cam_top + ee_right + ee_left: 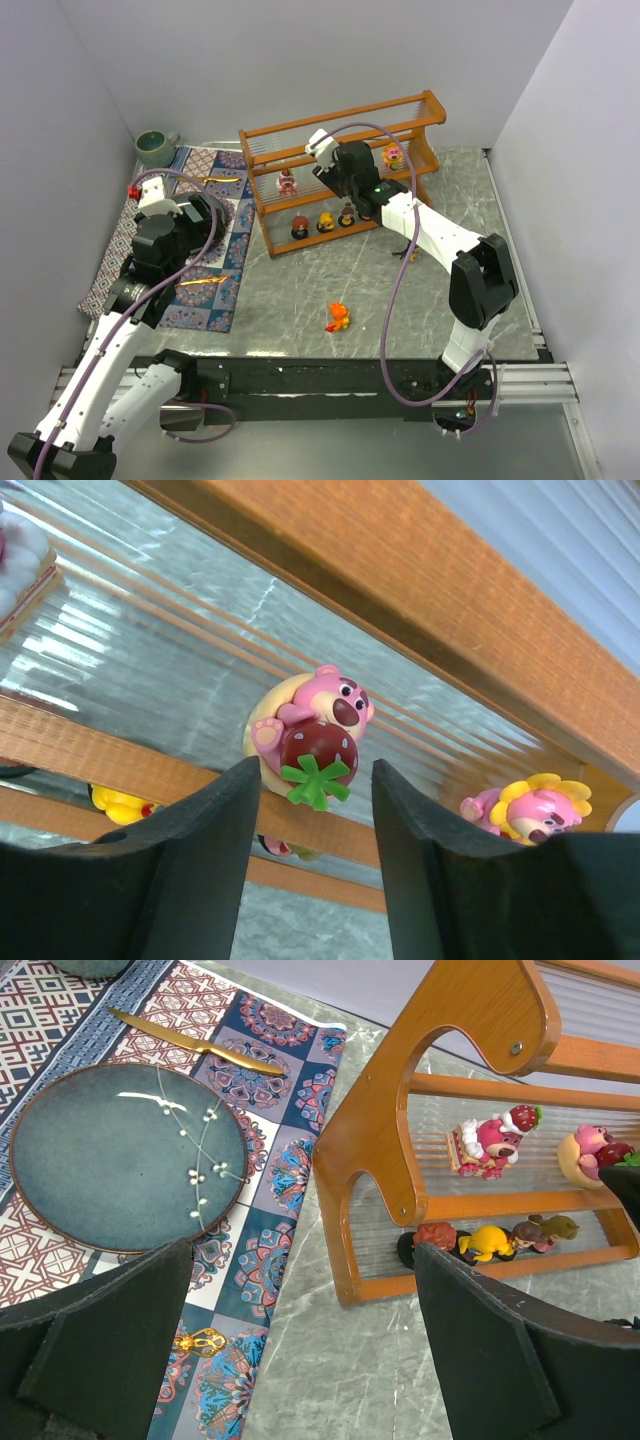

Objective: Place and organize the plastic toys onto the shelf

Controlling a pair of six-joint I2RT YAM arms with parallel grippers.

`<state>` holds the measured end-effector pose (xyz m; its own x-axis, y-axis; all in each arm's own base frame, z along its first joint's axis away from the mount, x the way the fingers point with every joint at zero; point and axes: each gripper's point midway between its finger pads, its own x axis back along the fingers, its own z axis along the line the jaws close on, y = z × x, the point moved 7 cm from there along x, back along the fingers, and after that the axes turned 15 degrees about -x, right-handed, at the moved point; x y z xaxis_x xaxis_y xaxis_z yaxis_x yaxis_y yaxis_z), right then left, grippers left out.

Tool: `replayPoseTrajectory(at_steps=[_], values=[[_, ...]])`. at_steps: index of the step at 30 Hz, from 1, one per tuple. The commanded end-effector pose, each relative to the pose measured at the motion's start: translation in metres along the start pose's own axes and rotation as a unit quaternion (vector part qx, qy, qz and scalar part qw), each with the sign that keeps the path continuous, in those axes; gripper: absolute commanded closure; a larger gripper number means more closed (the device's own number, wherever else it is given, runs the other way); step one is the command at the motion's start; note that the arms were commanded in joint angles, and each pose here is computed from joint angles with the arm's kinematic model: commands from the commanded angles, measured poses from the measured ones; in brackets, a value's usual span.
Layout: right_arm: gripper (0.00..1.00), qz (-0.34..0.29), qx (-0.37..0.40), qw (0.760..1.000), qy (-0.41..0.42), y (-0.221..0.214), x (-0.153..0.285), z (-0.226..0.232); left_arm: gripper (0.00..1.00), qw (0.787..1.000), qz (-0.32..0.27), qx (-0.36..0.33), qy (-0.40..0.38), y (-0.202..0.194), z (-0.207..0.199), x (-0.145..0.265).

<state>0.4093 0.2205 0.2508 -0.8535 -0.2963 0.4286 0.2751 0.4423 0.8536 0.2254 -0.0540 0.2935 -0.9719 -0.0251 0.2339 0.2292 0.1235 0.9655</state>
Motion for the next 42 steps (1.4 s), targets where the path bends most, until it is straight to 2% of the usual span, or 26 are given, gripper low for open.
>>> replayPoseTrajectory(at_steps=[1, 5, 11, 15, 17, 18, 20, 21, 26, 27, 29, 30, 32, 38, 42], values=[[0.40, -0.047, -0.028, 0.998, -0.010, 0.026, 0.018, -0.012, 0.03, 1.000, -0.024, 0.002, -0.008, 0.008, -0.001, 0.000], [0.27, -0.070, -0.063, 0.996, -0.004, 0.034, 0.042, -0.014, 0.03, 1.000, -0.029, 0.004, -0.012, 0.009, -0.001, 0.002], [0.14, -0.074, -0.145, 0.986, 0.039, 0.027, 0.082, -0.007, 0.03, 0.999, -0.038, 0.007, -0.021, 0.011, -0.002, 0.006], [0.12, -0.040, -0.192, 0.978, 0.069, -0.004, 0.100, 0.007, 0.03, 0.998, -0.044, 0.009, -0.035, 0.013, -0.004, 0.009], [0.12, -0.048, -0.226, 0.969, 0.083, -0.011, 0.115, 0.011, 0.03, 0.998, -0.050, 0.010, -0.045, 0.015, -0.006, 0.012], [0.12, -0.027, -0.230, 0.968, 0.100, -0.033, 0.116, 0.021, 0.03, 0.997, -0.053, 0.011, -0.048, 0.016, -0.006, 0.014], [0.12, -0.043, -0.256, 0.960, 0.104, -0.041, 0.133, 0.024, 0.03, 0.997, -0.057, 0.011, -0.057, 0.017, -0.008, 0.015], [0.12, -0.022, -0.256, 0.961, 0.105, -0.064, 0.134, 0.030, 0.03, 0.996, -0.059, 0.011, -0.060, 0.018, -0.008, 0.016], [0.12, 0.002, -0.340, 0.932, 0.123, -0.103, 0.161, 0.045, 0.03, 0.995, -0.051, 0.014, -0.089, 0.015, -0.014, 0.017], [0.11, 0.017, -0.352, 0.929, 0.115, -0.121, 0.162, 0.049, 0.03, 0.993, -0.031, 0.014, -0.109, 0.010, -0.020, 0.015], [0.11, 0.003, -0.392, 0.913, 0.110, -0.127, 0.172, 0.049, 0.03, 0.990, -0.006, 0.030, -0.134, 0.008, -0.028, 0.015], [0.10, 0.007, -0.404, 0.908, 0.108, -0.138, 0.176, 0.051, 0.03, 0.987, 0.026, 0.030, -0.154, 0.000, -0.034, 0.015], [0.09, 0.010, -0.432, 0.899, 0.070, -0.149, 0.177, 0.047, 0.03, 0.984, 0.048, 0.038, -0.167, -0.004, -0.042, 0.017], [0.03, 0.017, -0.476, 0.879, -0.008, -0.180, 0.176, 0.036, 0.03, 0.975, 0.142, 0.000, -0.173, -0.041, -0.093, 0.030], [0.00, 0.033, -0.501, 0.864, -0.031, -0.197, 0.169, 0.031, 0.03, 0.958, 0.203, -0.035, -0.200, -0.074, -0.138, 0.044]])
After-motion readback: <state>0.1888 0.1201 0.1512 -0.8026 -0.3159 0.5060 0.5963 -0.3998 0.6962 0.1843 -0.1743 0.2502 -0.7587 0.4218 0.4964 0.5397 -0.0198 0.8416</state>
